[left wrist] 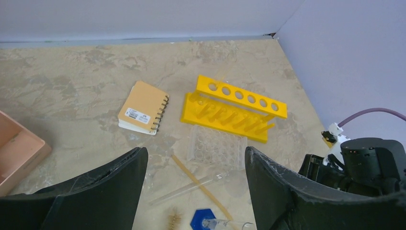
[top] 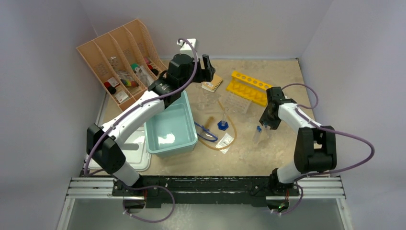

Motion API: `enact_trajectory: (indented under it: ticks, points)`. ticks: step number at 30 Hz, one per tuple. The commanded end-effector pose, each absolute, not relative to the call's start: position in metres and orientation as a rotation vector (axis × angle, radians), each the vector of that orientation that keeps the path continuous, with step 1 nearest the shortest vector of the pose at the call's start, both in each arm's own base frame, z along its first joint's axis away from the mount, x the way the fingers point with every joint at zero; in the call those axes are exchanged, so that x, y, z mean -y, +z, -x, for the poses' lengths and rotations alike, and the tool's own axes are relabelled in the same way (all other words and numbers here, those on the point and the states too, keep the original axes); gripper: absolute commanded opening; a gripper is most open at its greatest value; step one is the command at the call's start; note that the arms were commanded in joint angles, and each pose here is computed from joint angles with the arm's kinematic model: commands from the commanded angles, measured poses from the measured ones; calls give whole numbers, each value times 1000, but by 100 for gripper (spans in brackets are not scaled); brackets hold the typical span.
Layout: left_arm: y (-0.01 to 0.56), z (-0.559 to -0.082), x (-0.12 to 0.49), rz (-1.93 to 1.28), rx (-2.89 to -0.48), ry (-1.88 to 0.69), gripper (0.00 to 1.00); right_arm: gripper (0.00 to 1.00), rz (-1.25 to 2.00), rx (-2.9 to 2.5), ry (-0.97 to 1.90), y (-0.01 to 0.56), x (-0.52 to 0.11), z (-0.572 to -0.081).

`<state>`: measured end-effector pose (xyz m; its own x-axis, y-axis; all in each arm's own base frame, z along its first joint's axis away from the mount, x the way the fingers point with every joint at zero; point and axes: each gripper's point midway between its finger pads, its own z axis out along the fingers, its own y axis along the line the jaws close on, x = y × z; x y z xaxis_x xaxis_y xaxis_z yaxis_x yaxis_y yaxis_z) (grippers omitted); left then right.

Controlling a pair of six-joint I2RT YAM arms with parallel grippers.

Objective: Organize the chemistry lab equipment

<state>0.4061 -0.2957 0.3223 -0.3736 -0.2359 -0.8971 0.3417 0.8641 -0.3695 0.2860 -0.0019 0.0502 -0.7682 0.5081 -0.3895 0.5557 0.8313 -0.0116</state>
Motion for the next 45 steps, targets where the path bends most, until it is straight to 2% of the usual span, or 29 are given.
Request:
enact_trajectory:
  ticks: [1,8,15,28,36,45]
  points:
    - [354,-416,307,-65,-1758,-672,74,45,-762,-2573,-220,51,18,-311]
    - [350,-424,316,-87,-1775,-682,73,40,-671,-2650,-188,36,17,-317]
    - [354,-411,313,-103,-1783,-708,73,36,-599,-2737,-119,22,7,-313]
    - [353,-387,303,-101,-1776,-757,73,18,-562,-2722,-216,12,22,-316]
    - [347,-378,311,-120,-1806,-822,71,14,-595,-2480,-216,78,32,-346]
    - [356,-360,342,-212,-1786,-1019,71,14,-568,-2099,71,216,10,-382]
